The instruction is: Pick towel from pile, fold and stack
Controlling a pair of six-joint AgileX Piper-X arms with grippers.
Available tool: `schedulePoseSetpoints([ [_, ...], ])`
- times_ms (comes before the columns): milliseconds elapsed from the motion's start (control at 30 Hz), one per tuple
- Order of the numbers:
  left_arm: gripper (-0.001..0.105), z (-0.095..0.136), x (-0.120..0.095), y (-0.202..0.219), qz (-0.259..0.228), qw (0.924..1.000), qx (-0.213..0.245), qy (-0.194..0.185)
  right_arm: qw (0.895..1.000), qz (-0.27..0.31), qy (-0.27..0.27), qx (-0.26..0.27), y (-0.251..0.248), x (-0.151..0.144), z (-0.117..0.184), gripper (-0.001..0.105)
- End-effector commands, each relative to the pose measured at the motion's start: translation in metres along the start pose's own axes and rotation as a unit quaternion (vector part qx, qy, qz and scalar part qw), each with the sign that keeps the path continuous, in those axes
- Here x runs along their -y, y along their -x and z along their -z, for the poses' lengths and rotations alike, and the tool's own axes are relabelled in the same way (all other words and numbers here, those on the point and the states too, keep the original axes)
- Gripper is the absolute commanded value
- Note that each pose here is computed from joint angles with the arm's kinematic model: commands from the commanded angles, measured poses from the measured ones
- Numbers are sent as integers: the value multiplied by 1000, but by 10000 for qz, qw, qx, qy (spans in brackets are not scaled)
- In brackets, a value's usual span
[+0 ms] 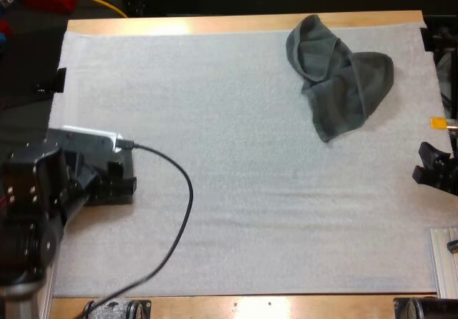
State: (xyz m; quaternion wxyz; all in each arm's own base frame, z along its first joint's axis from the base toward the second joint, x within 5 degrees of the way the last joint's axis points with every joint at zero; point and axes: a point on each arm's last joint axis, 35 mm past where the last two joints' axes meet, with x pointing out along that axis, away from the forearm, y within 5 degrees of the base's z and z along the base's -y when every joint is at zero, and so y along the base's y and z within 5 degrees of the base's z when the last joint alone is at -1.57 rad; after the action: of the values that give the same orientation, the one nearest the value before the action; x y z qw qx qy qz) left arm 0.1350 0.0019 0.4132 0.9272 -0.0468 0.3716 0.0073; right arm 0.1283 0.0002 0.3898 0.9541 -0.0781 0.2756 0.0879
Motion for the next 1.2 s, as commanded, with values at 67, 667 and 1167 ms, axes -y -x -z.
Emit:
schedulePoseSetpoints([
  [67, 69, 12, 0, 14, 51, 9998, 198, 14, 9992, 110, 199, 327, 21, -3, 1, 61],
  [667, 69, 102, -5, 71, 147, 9935, 1125, -23, 9911, 327, 392, 1227, 97, -24, 36, 61],
  [1167, 69, 163, -7, 116, 417, 9749, 2184, -154, 9750, 504, 324, 2139, 139, -39, 71, 61],
])
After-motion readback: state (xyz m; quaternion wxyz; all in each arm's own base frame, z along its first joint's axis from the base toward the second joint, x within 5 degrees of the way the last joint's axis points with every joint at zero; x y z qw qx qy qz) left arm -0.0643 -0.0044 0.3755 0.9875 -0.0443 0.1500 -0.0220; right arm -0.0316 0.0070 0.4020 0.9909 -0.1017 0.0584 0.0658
